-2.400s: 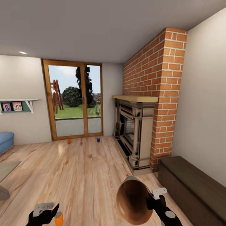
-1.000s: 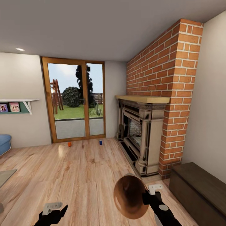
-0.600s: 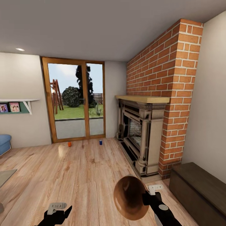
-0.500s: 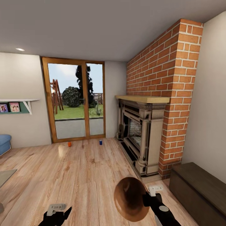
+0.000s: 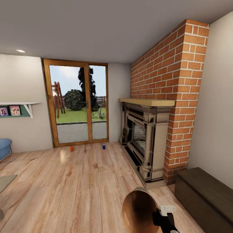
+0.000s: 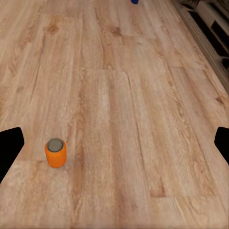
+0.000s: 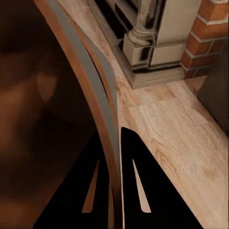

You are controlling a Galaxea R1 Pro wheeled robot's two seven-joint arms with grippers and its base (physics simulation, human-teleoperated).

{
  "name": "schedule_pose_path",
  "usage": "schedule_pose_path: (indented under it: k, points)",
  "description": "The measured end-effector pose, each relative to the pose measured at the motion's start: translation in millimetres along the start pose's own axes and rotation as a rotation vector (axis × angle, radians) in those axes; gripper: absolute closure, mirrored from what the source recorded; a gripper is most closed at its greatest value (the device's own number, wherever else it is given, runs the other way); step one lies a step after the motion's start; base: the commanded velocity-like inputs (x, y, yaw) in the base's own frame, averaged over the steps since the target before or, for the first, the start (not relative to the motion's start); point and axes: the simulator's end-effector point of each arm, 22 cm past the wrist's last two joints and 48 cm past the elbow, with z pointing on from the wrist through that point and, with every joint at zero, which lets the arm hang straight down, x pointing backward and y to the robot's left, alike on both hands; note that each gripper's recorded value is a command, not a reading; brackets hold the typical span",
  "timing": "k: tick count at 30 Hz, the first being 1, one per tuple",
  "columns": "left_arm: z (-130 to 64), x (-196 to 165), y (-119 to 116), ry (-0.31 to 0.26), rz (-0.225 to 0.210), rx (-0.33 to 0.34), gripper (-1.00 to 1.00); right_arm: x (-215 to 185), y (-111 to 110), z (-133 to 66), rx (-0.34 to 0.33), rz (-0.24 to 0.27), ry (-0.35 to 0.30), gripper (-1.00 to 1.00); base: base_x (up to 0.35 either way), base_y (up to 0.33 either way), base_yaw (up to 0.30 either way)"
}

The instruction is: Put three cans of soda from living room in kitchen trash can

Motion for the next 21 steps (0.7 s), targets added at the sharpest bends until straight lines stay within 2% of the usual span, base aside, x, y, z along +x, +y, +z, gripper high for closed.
schedule_pose_path:
  k: [2, 4, 21]
  points:
    - [-0.3, 0.3, 0.1, 0.000, -0.001, -0.001, -1.00, -18.7, 4.0, -0.6, -0.009, -0.006, -0.040, 1.00, 0.000, 0.000, 0.000]
    - [-0.3, 1.1, 0.2, 0.001, -0.002, -0.002, -1.00, -12.2, 2.7, -0.4, -0.006, 0.005, -0.026, 1.00, 0.000, 0.000, 0.000]
    - [-0.2, 1.6, -0.9, 0.002, -0.002, -0.001, -1.00, -9.0, 2.9, -0.5, -0.006, 0.002, -0.020, 1.00, 0.000, 0.000, 0.000]
